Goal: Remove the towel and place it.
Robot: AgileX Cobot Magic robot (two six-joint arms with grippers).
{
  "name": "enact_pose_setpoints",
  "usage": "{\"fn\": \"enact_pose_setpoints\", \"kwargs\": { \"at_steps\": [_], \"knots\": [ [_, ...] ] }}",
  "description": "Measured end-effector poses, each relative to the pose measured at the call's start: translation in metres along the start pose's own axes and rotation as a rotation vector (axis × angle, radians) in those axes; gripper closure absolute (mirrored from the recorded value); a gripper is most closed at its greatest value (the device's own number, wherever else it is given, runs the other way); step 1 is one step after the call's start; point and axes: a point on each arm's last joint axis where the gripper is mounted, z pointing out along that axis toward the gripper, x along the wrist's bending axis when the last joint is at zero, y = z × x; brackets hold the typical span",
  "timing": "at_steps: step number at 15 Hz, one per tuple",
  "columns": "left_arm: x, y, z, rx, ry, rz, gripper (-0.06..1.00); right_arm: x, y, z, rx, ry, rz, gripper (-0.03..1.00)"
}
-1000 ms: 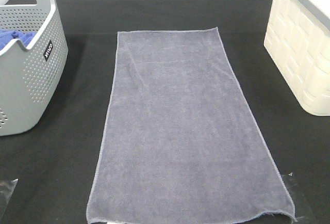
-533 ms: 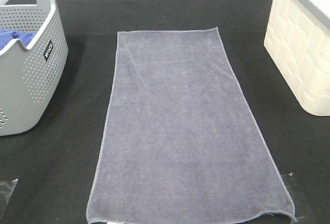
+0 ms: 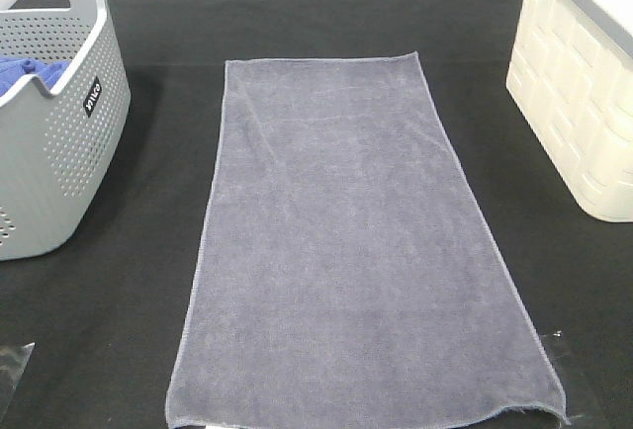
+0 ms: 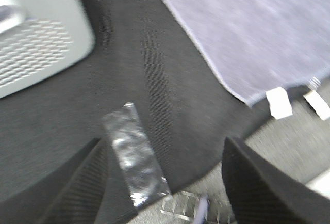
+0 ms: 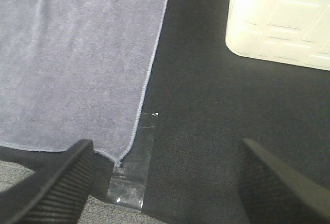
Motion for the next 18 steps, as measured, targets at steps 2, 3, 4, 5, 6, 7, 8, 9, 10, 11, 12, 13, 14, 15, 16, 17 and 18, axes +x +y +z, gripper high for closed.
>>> {"fn": "enact_pose_setpoints", "kwargs": {
  "at_steps": [2, 3, 4, 5, 6, 7, 8, 9, 10, 11, 12, 13, 14, 15, 16, 17, 18],
  "knots": [
    [0.002, -0.003, -0.006, -0.046, 0.083, -0.06, 0.33, -0.001, 0.0, 0.0, 0.0, -0.044, 0.032, 0.25],
    [0.002, -0.006, -0.011, -0.088, 0.134, -0.091, 0.33, -0.002, 0.0, 0.0, 0.0, -0.097, 0.07, 0.25],
    [0.001, -0.008, -0.015, -0.118, 0.162, -0.103, 0.33, -0.002, 0.0, -0.001, -0.008, -0.129, 0.092, 0.25],
    [0.0, -0.011, -0.018, -0.147, 0.187, -0.114, 0.33, -0.002, -0.002, -0.003, -0.025, -0.155, 0.107, 0.25],
    [-0.001, -0.013, -0.021, -0.17, 0.206, -0.12, 0.33, -0.002, -0.003, -0.006, -0.047, -0.169, 0.113, 0.25],
    [-0.003, -0.015, -0.024, -0.195, 0.219, -0.121, 0.33, -0.001, -0.005, -0.009, -0.073, -0.173, 0.112, 0.25],
    [-0.004, -0.017, -0.026, -0.216, 0.224, -0.118, 0.33, 0.0, -0.007, -0.012, -0.097, -0.176, 0.109, 0.25],
    [-0.005, -0.019, -0.028, -0.235, 0.227, -0.114, 0.33, 0.001, -0.009, -0.015, -0.118, -0.178, 0.106, 0.25],
    [-0.006, -0.02, -0.03, -0.25, 0.23, -0.111, 0.33, 0.002, -0.011, -0.017, -0.137, -0.179, 0.104, 0.25],
    [-0.006, -0.02, -0.03, -0.25, 0.23, -0.111, 0.33, 0.002, -0.011, -0.017, -0.137, -0.179, 0.104, 0.25],
    [-0.006, -0.021, -0.031, -0.256, 0.232, -0.11, 0.33, 0.002, -0.012, -0.018, -0.146, -0.179, 0.103, 0.25],
    [-0.006, -0.021, -0.031, -0.256, 0.232, -0.11, 0.33, 0.003, -0.012, -0.018, -0.149, -0.178, 0.104, 0.25],
    [-0.006, -0.021, -0.031, -0.256, 0.232, -0.11, 0.33, 0.003, -0.013, -0.018, -0.149, -0.178, 0.104, 0.25],
    [-0.006, -0.021, -0.031, -0.256, 0.232, -0.11, 0.33, 0.003, -0.013, -0.018, -0.149, -0.178, 0.104, 0.25],
    [-0.006, -0.021, -0.031, -0.256, 0.232, -0.11, 0.33, 0.003, -0.013, -0.018, -0.149, -0.178, 0.104, 0.25],
    [-0.006, -0.021, -0.031, -0.256, 0.232, -0.11, 0.33, 0.003, -0.013, -0.018, -0.149, -0.178, 0.104, 0.25],
    [-0.006, -0.021, -0.031, -0.257, 0.232, -0.11, 0.33, 0.003, -0.013, -0.018, -0.149, -0.177, 0.103, 0.25]
  ]
}}
